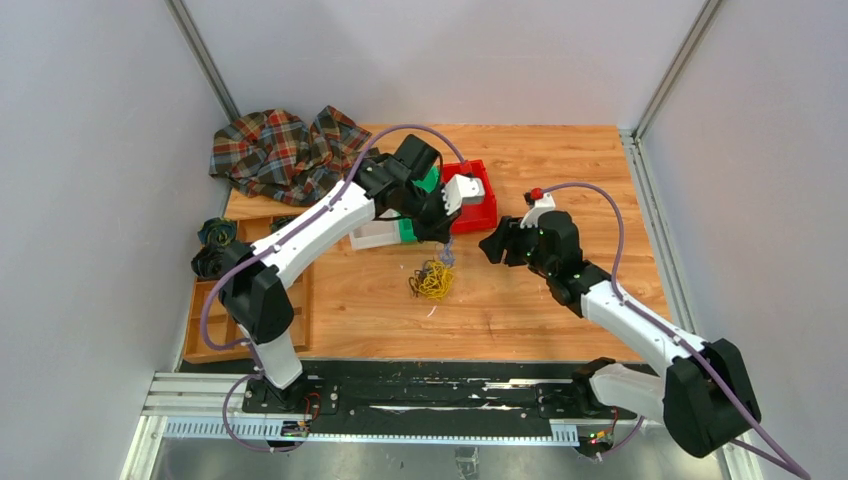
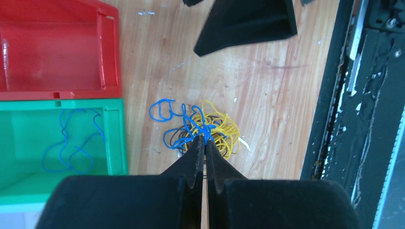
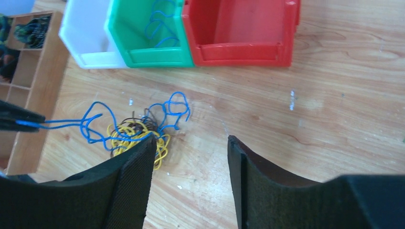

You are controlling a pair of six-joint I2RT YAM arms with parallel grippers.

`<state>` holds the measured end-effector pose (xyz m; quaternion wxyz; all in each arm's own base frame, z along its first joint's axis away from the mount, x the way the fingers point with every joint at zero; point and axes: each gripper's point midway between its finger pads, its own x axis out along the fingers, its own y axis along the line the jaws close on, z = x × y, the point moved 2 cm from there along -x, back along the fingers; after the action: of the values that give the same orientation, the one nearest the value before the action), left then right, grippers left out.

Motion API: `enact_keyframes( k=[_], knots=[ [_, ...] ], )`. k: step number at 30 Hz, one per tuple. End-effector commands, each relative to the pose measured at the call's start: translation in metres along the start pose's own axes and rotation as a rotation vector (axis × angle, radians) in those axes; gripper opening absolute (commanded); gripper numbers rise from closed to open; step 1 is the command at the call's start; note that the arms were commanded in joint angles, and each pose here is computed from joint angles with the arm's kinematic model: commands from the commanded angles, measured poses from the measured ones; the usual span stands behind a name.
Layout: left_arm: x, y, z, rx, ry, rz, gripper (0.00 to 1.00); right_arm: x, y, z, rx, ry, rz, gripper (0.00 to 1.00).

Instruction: Untangle the cables

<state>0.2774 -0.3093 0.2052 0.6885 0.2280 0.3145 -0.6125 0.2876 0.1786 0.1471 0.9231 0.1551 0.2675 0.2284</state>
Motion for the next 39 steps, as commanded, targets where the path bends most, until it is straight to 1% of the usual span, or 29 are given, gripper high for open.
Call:
enact_keyframes(
  k=[1,7,9,13,20,32,36,39],
  knots=[
    [-0.032,-0.011,0.028,-0.049,-0.073,0.022,0.01,-0.012,0.035,0.017,-0.066,-0.067,0.14,0.58],
    [-0.077,-0.036,0.054,-0.016,-0.162,0.014,0.01,-0.025,0.081,0.046,-0.135,-0.144,0.258,0.62],
    [-0.088,-0.042,0.058,-0.011,-0.178,0.016,0.01,-0.029,0.099,0.053,-0.161,-0.168,0.299,0.62],
    [-0.101,-0.049,0.061,-0.002,-0.19,0.026,0.01,-0.037,0.121,0.067,-0.179,-0.203,0.339,0.63],
    [-0.109,-0.051,0.058,-0.006,-0.184,0.058,0.01,-0.047,0.144,0.079,-0.183,-0.231,0.4,0.63],
    [-0.115,-0.043,0.044,0.009,-0.128,0.165,0.01,-0.067,0.168,0.073,-0.206,-0.223,0.504,0.63],
    [-0.115,-0.042,0.042,-0.006,-0.121,0.182,0.01,-0.067,0.18,0.073,-0.227,-0.222,0.535,0.63],
    [-0.117,-0.042,0.043,-0.017,-0.122,0.196,0.01,-0.058,0.181,0.074,-0.239,-0.215,0.496,0.63]
  ],
)
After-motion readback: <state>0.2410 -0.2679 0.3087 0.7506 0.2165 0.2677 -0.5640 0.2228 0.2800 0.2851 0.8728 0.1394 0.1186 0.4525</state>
